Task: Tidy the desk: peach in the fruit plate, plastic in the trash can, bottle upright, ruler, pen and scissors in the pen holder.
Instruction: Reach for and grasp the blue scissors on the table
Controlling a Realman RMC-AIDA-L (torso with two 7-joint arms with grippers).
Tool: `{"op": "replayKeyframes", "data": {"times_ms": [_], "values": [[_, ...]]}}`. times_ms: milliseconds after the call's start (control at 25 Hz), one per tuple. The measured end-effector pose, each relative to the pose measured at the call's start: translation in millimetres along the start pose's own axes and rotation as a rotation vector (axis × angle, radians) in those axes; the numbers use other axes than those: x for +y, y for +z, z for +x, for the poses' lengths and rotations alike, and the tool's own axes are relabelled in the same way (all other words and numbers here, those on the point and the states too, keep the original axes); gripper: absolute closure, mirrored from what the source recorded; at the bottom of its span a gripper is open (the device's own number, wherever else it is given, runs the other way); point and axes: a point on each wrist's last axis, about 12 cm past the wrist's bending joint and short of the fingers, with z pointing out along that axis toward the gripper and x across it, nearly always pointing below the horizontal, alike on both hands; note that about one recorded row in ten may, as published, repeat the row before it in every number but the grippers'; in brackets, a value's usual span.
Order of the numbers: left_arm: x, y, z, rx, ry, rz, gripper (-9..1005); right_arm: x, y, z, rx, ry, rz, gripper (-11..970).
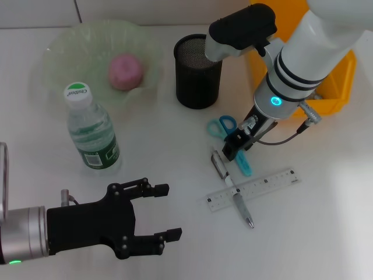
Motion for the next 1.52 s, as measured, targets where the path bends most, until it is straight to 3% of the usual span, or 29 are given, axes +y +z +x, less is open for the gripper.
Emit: {"op": "replayKeyframes", "data": {"times_ms": [1080, 1280, 1320, 1520], "values": [[1.0, 0.4, -1.4, -0.006, 0.004, 0.0, 196, 2.5, -2.6, 2.2, 0.002, -0.006, -0.014, 765], [3.9, 1.1, -4.5, -0.01, 0.014, 0.003, 196, 3.5, -23.8, 2.9, -0.054, -0.019, -0.042, 799], [4.3, 1.2, -4.8, -0.011, 0.016, 0.003, 196, 1.2, -40.6, 2.9, -0.094, -0.018, -0.051, 805], [5.1, 0.7, -5.4, -0.011, 0.018, 0.002, 196, -9.1, -62.2, 5.7, -0.121, -0.01, -0.009, 863]]}}
